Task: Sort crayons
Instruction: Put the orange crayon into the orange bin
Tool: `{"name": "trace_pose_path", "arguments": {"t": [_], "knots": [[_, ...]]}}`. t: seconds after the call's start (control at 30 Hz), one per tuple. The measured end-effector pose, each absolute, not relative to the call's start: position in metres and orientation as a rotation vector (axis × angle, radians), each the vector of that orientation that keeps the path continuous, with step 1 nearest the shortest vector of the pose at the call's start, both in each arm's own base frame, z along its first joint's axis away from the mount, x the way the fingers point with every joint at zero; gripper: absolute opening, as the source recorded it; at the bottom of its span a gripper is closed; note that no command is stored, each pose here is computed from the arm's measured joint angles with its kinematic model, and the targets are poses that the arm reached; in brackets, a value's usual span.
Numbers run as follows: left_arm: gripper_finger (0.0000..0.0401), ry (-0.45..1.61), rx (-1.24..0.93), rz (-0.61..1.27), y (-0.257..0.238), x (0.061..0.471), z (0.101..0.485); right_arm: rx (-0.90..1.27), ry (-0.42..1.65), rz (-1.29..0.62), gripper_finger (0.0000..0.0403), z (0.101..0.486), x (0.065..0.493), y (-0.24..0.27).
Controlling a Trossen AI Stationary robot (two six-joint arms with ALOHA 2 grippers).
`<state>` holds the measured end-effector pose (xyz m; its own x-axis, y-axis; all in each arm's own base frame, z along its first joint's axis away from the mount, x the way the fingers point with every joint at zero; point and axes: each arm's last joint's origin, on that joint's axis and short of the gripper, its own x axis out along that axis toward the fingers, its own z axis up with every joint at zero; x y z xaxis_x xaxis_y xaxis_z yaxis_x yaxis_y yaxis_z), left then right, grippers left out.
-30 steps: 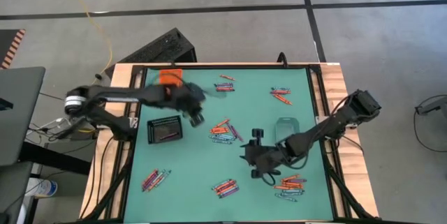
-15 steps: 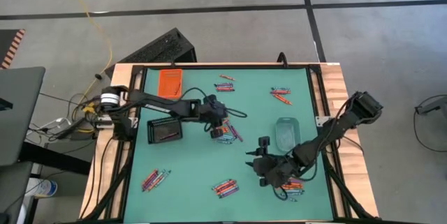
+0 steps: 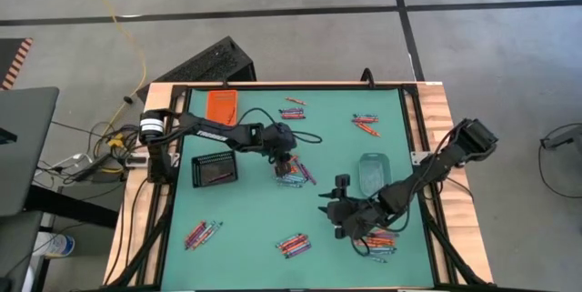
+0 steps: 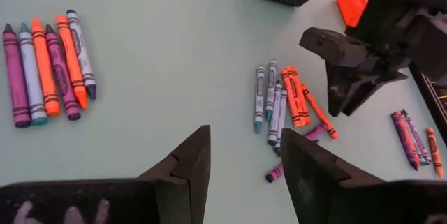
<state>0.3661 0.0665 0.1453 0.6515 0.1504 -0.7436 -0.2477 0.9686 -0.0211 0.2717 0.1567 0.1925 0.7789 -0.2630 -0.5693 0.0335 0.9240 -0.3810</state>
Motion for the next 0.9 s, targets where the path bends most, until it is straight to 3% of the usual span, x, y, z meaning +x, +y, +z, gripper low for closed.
{"name": "trace_pose_path", "arguments": {"t": [0.9], "knots": [[0.0107, 0.966, -0.108, 0.256, 0.051, 0.358, 0.137, -0.349, 0.657, -0.168, 0.0168, 0.193, 0.273, 0.156]]}}
